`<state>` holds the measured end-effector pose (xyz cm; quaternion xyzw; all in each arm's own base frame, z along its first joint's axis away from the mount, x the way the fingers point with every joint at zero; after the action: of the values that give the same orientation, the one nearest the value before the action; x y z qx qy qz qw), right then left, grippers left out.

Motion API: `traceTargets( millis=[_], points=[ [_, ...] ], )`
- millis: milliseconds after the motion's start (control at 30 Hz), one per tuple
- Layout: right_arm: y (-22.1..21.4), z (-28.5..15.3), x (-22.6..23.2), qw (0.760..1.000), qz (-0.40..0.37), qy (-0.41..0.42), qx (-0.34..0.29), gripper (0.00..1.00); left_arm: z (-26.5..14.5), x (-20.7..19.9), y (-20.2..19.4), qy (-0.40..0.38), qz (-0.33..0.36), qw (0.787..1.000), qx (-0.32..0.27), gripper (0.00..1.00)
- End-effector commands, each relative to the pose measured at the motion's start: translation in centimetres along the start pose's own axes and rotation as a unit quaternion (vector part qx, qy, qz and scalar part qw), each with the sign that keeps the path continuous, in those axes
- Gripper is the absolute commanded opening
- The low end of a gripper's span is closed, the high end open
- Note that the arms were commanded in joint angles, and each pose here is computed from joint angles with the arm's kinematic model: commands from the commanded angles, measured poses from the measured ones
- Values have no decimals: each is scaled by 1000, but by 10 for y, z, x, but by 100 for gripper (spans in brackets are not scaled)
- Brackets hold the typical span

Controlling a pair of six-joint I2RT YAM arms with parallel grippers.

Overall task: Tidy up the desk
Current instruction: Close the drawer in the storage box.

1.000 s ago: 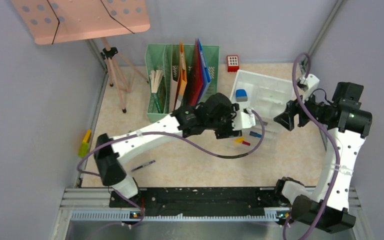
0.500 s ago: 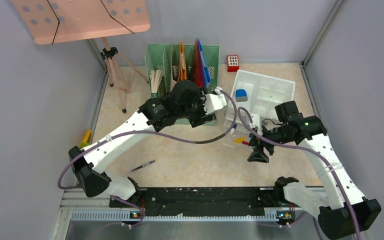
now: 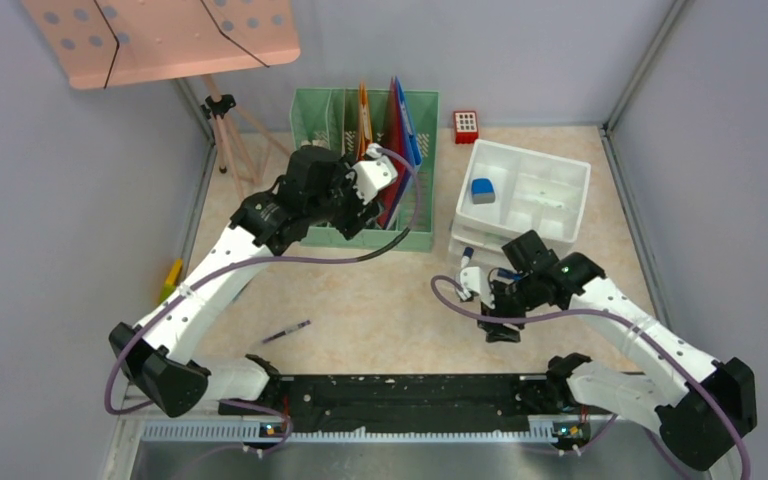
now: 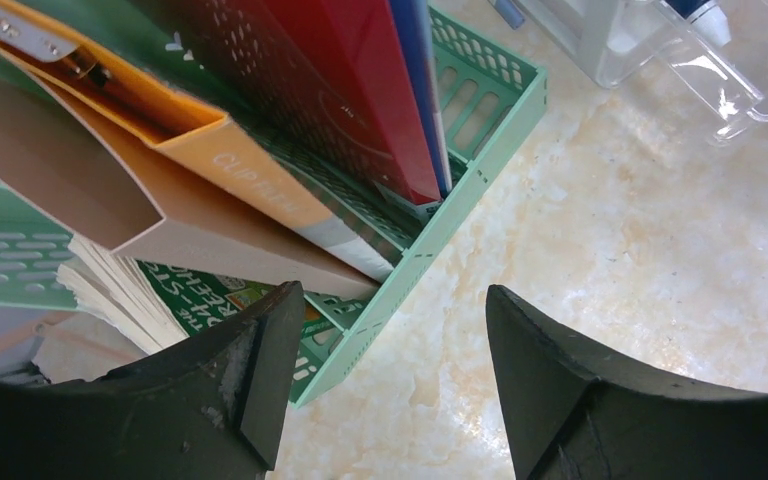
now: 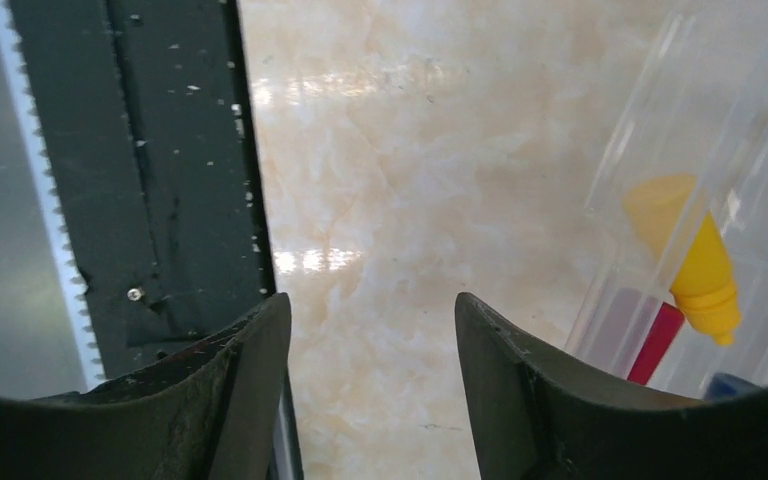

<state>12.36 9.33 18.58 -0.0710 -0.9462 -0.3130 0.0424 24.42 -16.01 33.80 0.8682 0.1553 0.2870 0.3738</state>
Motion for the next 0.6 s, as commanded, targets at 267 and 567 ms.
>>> traceTargets(
  millis=[267,567],
  points=[
    [15,-13,-41,976,23,-217,18,56,-2,8,9,3,-18,999,-51,72],
    [23,-16,-61,952,51,-301,28,55,4,0,-1,-13,-18,998,-55,73]
  ],
)
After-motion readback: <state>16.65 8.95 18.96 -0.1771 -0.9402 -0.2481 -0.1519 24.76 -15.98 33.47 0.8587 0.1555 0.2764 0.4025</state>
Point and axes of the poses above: each gripper's point midway between its finger pads, its own z axis out along the fingers, its own x axis along the line the jaws close on, y = z × x, the point moved 10 cm from there along -z, back along the fingers, and after that the axes turned 4 degrees about z, right-handed, at the moved point
